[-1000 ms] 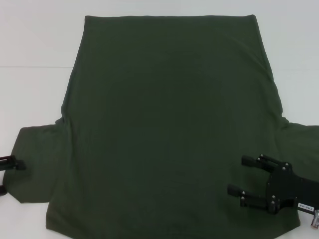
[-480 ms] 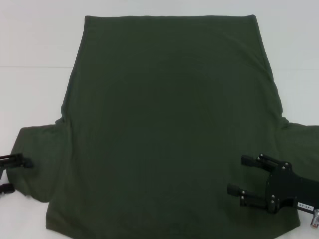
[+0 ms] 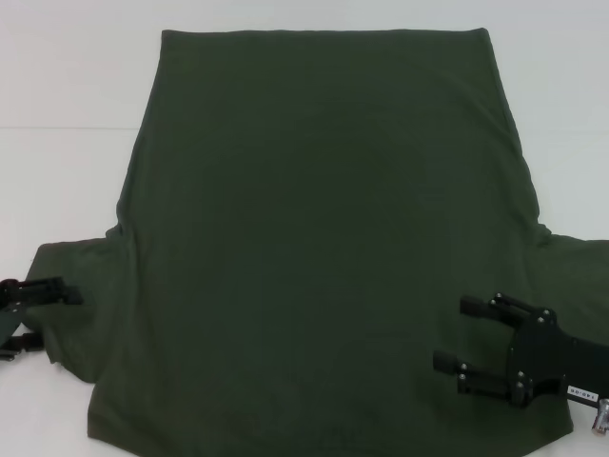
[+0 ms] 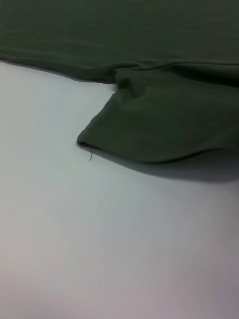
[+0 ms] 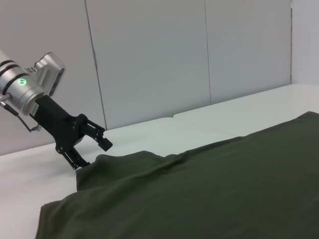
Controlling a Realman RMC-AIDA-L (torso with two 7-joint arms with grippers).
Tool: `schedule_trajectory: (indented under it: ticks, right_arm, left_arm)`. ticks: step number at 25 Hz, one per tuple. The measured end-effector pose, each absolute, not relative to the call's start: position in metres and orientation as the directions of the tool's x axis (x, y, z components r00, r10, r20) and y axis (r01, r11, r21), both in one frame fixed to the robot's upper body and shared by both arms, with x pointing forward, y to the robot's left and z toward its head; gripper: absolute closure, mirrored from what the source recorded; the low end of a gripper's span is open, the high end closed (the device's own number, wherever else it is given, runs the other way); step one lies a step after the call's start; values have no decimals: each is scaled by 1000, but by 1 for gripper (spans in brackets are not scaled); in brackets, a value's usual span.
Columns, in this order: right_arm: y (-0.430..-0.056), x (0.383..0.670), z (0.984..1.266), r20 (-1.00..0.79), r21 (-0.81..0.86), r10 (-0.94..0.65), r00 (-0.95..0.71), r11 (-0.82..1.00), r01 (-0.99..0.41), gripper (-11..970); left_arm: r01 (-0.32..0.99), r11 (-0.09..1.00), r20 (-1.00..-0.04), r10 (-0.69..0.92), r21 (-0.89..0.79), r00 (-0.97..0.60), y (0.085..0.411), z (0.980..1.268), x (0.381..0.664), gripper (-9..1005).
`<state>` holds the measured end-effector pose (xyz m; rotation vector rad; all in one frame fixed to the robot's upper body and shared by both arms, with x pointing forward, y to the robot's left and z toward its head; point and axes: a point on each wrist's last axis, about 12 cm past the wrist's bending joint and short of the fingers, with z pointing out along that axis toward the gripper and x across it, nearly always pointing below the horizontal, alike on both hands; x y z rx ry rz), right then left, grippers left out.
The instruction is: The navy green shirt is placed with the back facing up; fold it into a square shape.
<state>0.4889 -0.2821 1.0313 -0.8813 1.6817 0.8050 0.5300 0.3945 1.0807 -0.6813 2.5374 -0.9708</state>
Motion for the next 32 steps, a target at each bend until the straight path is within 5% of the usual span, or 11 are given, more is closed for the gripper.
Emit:
schedule_trajectory:
  ticks: [16, 32]
  right_arm:
    - [-281, 489, 1032, -965, 92, -167, -202, 507, -857, 73]
    - [-281, 488, 1032, -966, 94, -163, -201, 502, -860, 73]
  left_arm:
    - [-268, 727, -169, -467, -632, -868, 387, 1087, 543, 152]
    - [-250, 755, -181, -437, -606, -881, 382, 1087, 547, 620]
